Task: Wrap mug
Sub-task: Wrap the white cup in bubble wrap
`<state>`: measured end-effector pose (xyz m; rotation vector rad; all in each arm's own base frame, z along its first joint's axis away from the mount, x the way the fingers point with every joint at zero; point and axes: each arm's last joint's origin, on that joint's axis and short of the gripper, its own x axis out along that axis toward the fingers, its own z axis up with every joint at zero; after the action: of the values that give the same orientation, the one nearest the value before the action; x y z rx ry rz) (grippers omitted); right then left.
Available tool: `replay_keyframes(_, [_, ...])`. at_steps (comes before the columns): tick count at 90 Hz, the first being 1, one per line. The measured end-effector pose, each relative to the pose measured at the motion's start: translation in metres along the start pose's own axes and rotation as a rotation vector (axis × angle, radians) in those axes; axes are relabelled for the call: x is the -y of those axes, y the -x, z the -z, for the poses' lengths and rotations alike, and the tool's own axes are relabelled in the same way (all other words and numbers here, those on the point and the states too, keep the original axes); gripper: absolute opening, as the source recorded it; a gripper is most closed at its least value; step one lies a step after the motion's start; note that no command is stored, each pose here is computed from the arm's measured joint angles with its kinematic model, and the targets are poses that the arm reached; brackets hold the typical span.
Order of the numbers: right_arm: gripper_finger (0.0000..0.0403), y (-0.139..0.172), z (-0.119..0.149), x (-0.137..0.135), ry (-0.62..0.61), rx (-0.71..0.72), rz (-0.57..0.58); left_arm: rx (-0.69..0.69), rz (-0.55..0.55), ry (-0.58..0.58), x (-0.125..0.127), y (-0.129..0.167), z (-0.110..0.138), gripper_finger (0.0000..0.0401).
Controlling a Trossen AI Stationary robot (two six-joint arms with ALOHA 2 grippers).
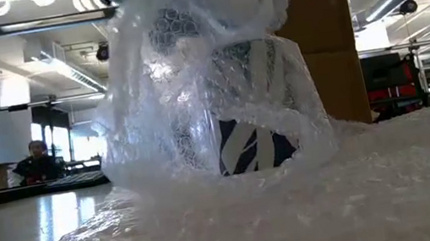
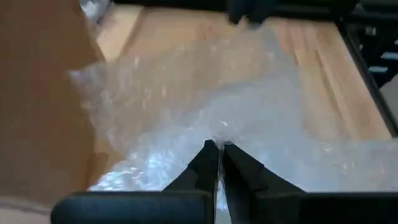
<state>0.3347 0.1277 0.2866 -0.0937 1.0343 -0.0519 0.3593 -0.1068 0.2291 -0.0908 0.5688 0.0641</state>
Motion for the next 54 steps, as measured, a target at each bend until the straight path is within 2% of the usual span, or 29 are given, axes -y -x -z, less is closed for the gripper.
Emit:
replay_keyframes(6, [0.0014,-0.016,0.000,-0.005,0.005,0.009,-0.032,-0.013,-0.003,-0.004,0.001,-0.005,0.003,0.0000])
replay_keyframes(13, [0.0014,-0.041,0.008,-0.012,0.026,-0.043,-0.062,-0.016,-0.004,-0.006,0.002,-0.007,0.004,0.0000])
replay_keyframes(33, [0.0014,-0.088,0.021,-0.021,0.047,-0.138,-0.025,-0.028,-0.001,-0.024,0.001,-0.005,0.004,0.0009])
replay_keyframes(42, [0.0014,-0.097,0.023,-0.022,0.050,-0.152,-0.026,-0.006,0.003,-0.057,0.002,0.000,-0.005,0.0033])
replay_keyframes(54, [0.0014,-0.097,0.023,-0.020,0.045,-0.155,-0.031,-0.033,-0.005,-0.125,0.002,0.017,-0.022,0.0090])
